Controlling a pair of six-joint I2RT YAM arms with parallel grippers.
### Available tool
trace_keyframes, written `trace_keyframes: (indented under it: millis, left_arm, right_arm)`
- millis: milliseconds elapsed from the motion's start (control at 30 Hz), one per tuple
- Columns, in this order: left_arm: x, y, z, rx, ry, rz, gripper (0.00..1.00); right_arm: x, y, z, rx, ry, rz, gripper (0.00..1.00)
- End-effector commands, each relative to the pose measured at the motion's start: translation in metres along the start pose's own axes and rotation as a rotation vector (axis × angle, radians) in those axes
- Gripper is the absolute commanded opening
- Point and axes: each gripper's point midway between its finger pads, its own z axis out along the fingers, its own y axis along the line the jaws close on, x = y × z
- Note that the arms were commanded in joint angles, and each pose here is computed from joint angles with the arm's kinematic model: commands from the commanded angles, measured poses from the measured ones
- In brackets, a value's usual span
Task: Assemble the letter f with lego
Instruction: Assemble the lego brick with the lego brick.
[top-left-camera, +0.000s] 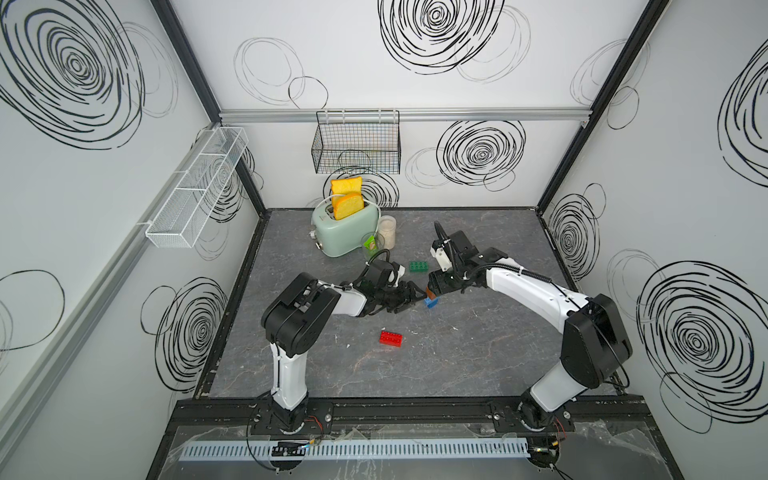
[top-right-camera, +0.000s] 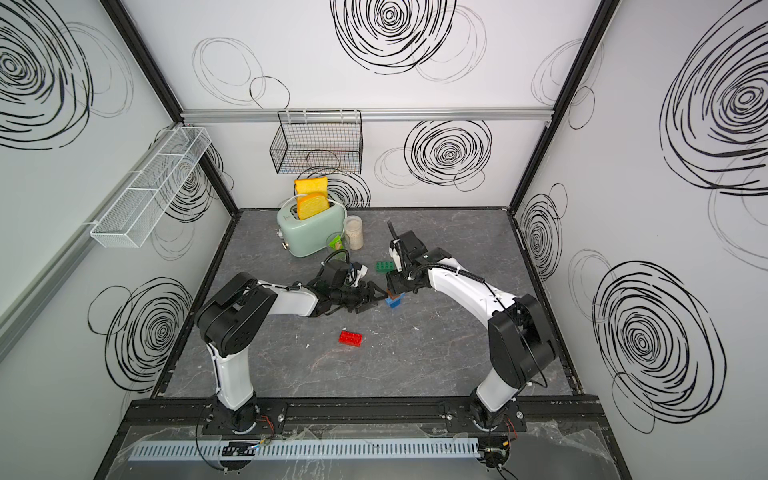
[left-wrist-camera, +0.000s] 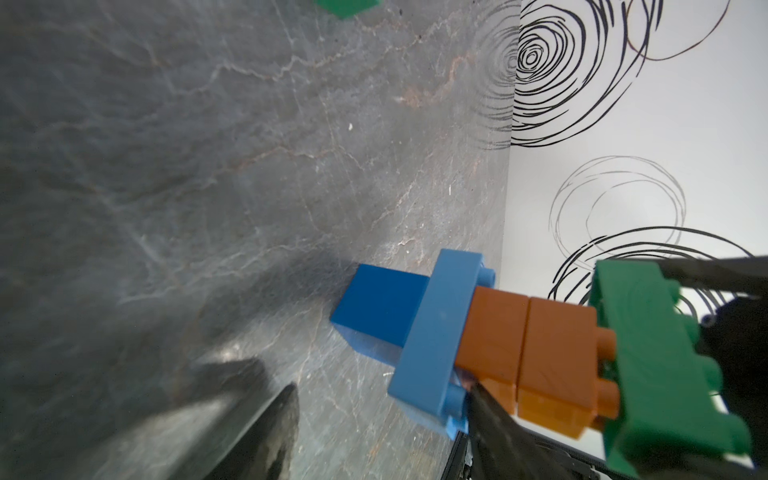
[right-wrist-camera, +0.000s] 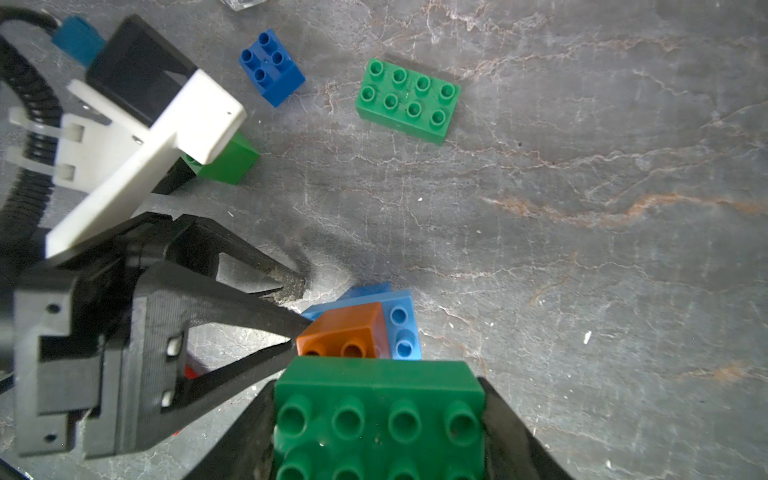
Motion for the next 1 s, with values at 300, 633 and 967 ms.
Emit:
trace_keyframes:
  millis: [300,633,967]
  left_arm:
    - [-0.008,0.003,0.001,0.002,-0.002,0.017,0.66]
    - [-0.010,0.004,0.002,-0.003,0.003,0.026,0.66]
    - [-0.011,0.002,0.002,0.001,-0.003,0.025,0.66]
  right_arm:
    - [0.004,-0.003,0.006,0.031,0.055,-0.029,0.53]
    - [0.011,-0.004,0.005,0.045,0.077,-0.036,0.53]
    - [0.027,-0.006,0.011,0.072,0.130,-0.026,0.52]
